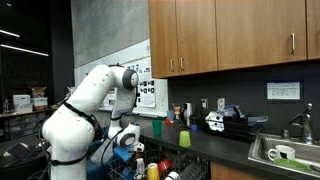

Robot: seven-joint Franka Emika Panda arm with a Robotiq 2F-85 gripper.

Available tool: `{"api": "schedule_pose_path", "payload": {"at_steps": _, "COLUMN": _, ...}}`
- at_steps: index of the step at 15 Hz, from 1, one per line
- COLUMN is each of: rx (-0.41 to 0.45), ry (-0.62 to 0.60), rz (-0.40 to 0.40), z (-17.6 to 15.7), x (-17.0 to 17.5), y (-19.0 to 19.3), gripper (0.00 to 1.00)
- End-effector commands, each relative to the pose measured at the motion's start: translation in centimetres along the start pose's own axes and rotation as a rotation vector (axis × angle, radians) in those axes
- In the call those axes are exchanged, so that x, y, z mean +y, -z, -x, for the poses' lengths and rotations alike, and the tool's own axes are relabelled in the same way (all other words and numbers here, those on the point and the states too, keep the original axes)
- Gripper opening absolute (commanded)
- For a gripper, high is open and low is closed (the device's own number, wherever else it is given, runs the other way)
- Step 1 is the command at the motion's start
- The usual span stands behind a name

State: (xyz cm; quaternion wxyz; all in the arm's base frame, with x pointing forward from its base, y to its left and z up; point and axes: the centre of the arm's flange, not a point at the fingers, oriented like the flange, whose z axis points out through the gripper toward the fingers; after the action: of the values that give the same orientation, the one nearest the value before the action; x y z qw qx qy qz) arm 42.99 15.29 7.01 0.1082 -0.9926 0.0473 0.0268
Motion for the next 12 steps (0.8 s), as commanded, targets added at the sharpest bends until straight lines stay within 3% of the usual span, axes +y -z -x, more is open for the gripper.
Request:
{"api": "schedule_pose_path", "payload": {"at_steps": 1, "rx": 0.000, "ry": 0.010, "rz": -0.026, "z": -0.17, "x": -0.18, "y": -0.70, "gripper": 1.00}}
{"api": "schedule_pose_path", "payload": {"at_steps": 12, "rx": 0.000, "ry": -0.007, "rz": -0.051, "z": -0.47, "x": -0.77, "y": -1.08, "gripper": 1.00}}
